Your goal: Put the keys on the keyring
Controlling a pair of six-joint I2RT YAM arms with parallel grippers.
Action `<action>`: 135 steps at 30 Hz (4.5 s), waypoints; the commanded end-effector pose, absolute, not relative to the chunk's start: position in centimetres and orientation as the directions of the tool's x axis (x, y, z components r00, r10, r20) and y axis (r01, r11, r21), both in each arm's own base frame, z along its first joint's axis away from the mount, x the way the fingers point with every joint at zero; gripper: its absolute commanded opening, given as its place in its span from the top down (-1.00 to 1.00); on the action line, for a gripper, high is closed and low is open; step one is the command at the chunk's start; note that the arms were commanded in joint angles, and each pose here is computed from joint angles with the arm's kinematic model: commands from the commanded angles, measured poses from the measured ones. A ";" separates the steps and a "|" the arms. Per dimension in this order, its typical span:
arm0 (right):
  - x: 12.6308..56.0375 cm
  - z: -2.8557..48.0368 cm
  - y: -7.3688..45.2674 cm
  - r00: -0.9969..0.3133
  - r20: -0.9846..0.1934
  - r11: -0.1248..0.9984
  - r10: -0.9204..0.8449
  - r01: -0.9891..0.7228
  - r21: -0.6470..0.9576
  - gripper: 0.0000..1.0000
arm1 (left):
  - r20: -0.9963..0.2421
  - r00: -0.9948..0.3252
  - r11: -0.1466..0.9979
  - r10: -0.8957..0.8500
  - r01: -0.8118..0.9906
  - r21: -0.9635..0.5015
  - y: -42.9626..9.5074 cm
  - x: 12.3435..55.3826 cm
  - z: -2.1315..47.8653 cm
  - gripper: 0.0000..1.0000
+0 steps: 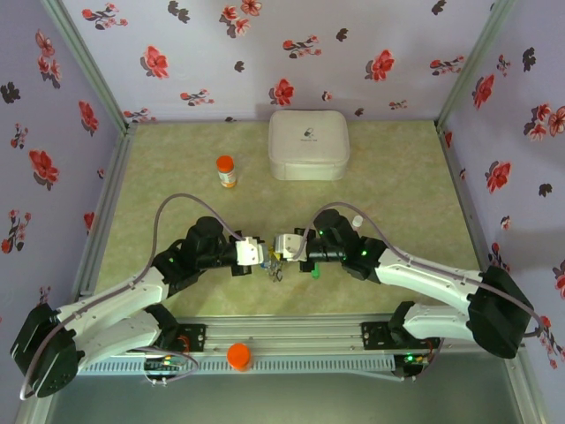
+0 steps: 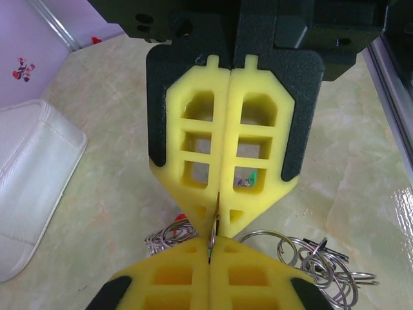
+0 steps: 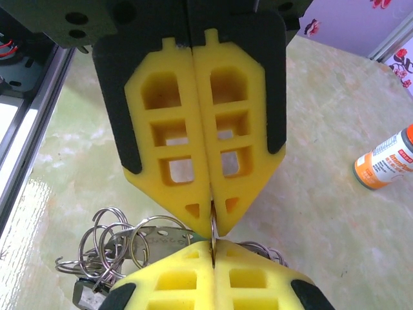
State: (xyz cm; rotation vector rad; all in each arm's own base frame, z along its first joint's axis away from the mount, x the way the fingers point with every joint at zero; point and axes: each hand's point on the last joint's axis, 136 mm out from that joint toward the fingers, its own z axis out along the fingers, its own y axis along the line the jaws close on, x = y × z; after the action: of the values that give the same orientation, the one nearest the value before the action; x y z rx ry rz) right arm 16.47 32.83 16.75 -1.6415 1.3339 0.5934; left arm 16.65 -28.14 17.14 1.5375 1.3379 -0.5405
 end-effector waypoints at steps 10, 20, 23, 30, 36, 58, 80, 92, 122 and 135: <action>19.7 17.9 27.6 -0.088 -0.892 0.467 -0.443 -0.872 -0.146 0.16 | -0.748 0.467 0.171 0.471 0.784 0.597 -27.7 17.9 19.2 1.00; 22.8 14.4 22.7 -0.666 -0.741 0.889 -0.089 -0.389 0.243 0.27 | -0.712 0.499 0.218 0.495 0.722 0.657 -27.6 18.5 20.3 1.00; 22.3 13.1 22.3 -0.727 -0.680 0.906 -0.099 -0.348 0.240 0.27 | -0.732 0.463 0.226 0.500 0.746 0.627 -27.5 18.4 20.3 1.00; 20.8 11.1 22.0 -0.818 -0.558 0.921 -0.138 -0.313 0.231 0.27 | -0.788 0.331 0.304 0.519 0.790 0.533 -26.4 18.7 20.6 1.00; 20.0 9.0 22.3 -0.879 -0.457 0.935 -0.135 -0.265 0.234 0.26 | -0.840 0.197 0.380 0.506 0.823 0.423 -25.1 18.5 20.5 1.00; 19.8 3.3 23.5 -0.934 -0.204 0.954 -0.292 -0.300 0.008 0.39 | -0.932 0.083 0.433 0.353 0.868 0.242 -25.3 17.5 21.7 1.00; 20.7 3.6 22.8 -0.920 -0.221 0.947 -0.322 -0.313 -0.076 0.93 | -0.931 0.097 0.424 0.353 0.870 0.251 -25.5 17.5 21.9 1.00; 20.8 7.7 24.7 -0.827 -0.408 0.889 -0.387 -0.452 0.073 1.00 | -0.927 0.094 0.421 0.363 0.871 0.253 -25.5 17.5 21.6 1.00; 18.4 8.3 15.7 -0.933 -0.272 0.967 -0.236 -0.252 0.025 1.00 | -0.923 0.098 0.416 0.372 0.871 0.261 -25.9 17.8 21.5 1.00; 20.8 5.2 19.4 -0.935 -0.233 0.954 -0.267 -0.291 0.071 0.41 | -0.922 0.093 0.417 0.376 0.872 0.258 -25.7 17.7 21.6 1.00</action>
State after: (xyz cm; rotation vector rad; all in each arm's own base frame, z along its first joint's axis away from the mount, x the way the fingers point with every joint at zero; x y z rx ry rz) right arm 19.42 17.80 4.07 -0.4116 2.9366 0.0684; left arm 17.41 -25.35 18.96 1.1975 1.5737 -0.5165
